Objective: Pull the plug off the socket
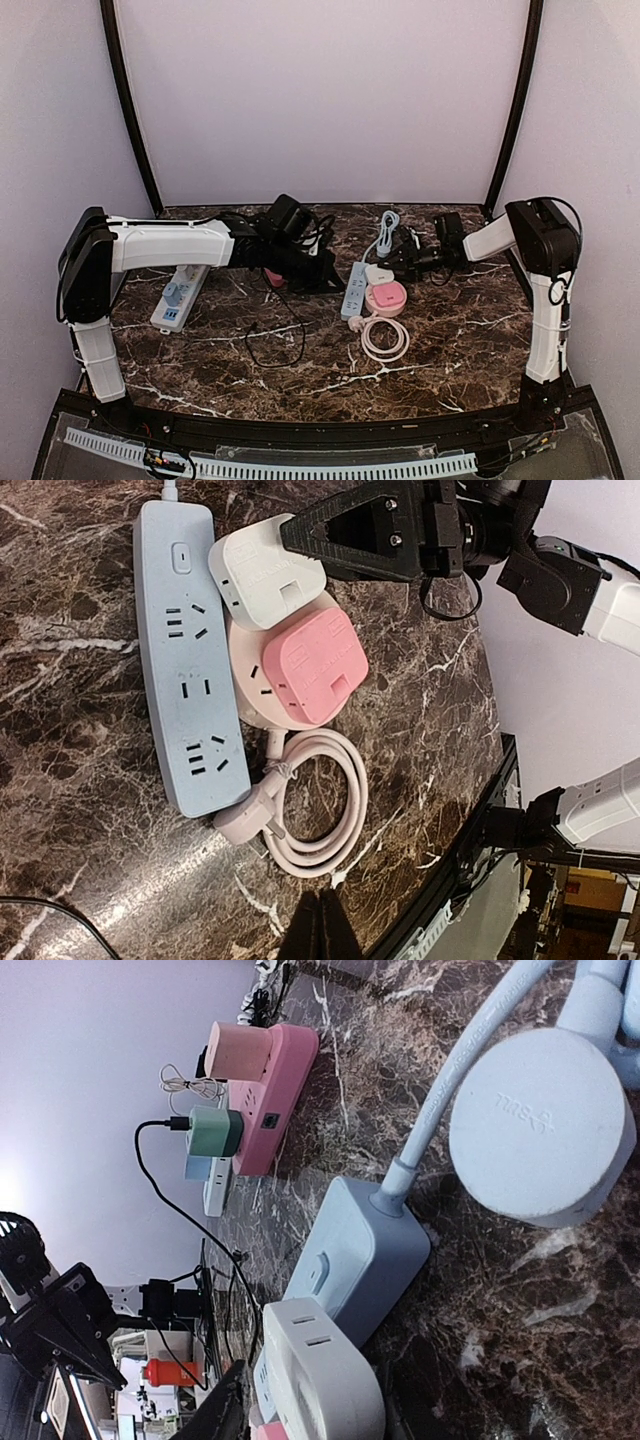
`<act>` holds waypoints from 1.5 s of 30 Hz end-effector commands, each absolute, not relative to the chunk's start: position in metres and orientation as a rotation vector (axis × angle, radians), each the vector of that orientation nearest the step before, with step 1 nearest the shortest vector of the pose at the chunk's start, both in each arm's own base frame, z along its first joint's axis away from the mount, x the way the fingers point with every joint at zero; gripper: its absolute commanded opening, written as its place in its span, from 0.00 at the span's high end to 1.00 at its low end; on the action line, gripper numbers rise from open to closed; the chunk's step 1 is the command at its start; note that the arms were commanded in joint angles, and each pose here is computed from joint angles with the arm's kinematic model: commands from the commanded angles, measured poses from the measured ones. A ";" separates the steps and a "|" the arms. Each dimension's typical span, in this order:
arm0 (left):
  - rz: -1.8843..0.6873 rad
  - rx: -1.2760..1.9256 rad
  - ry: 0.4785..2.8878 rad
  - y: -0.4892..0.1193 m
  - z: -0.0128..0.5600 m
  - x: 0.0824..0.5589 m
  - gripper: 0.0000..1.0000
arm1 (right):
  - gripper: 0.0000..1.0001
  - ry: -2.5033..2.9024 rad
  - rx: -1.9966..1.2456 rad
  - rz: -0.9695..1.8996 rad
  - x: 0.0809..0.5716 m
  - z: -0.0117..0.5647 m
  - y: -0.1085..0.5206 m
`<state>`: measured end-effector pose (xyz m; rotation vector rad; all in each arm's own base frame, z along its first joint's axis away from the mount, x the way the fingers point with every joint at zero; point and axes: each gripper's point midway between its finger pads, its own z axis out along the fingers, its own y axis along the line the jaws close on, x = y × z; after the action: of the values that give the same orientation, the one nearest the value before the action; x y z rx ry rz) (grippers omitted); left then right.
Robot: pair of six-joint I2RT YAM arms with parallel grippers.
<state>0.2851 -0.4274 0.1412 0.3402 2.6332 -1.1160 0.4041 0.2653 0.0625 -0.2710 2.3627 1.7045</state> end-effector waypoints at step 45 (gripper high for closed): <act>-1.273 0.561 2.790 -0.466 0.084 0.232 1.00 | 0.73 2.230 -0.016 1.545 0.290 0.033 0.292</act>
<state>0.2457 -0.4735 0.1014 0.5273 2.7285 -1.3098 0.2914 0.2921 0.0479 0.0035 2.1754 1.5733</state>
